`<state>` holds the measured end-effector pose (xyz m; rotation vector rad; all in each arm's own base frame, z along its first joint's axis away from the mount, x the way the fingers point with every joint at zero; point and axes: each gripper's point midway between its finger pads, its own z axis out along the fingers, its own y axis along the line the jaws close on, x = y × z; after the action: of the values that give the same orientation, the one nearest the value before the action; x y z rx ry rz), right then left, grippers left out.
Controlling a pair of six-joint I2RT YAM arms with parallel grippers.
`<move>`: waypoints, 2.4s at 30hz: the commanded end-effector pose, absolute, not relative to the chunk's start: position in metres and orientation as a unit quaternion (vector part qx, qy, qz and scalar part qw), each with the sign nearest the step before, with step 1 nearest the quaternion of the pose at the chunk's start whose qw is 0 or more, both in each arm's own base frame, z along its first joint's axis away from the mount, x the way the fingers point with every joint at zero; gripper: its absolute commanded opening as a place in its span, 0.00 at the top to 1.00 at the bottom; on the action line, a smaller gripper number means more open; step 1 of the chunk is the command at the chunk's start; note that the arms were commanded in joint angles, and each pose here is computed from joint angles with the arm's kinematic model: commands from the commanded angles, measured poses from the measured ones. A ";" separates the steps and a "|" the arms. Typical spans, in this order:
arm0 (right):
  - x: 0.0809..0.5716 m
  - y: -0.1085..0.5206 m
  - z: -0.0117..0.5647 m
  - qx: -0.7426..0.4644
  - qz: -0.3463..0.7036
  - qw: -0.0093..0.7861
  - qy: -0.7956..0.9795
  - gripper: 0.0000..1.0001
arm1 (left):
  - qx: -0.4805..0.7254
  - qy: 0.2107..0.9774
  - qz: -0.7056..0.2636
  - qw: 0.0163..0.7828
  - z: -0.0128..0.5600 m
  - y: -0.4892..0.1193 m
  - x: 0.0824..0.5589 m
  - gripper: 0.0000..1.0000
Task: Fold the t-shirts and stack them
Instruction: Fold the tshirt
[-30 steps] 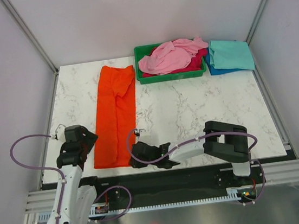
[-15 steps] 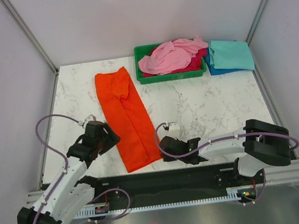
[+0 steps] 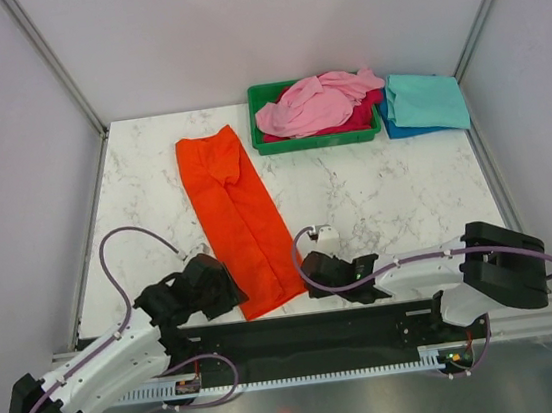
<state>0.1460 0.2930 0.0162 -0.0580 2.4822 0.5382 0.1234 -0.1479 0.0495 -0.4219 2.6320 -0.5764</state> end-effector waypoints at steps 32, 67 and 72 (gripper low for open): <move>0.134 0.282 0.007 -0.053 0.180 0.266 0.945 1.00 | -0.187 0.933 -0.258 0.169 0.039 -0.172 0.104 0.98; 0.328 0.354 0.159 -0.083 0.138 0.396 0.904 1.00 | -0.207 0.905 -0.155 0.339 0.139 -0.098 0.243 0.98; 0.355 0.360 0.151 -0.086 0.130 0.388 0.908 1.00 | -0.203 0.909 -0.155 0.330 0.136 -0.098 0.268 0.98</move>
<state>0.3391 0.3600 0.1428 -0.1889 2.3224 0.3562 0.2433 -0.0920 0.1176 -0.6477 2.4220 -0.3554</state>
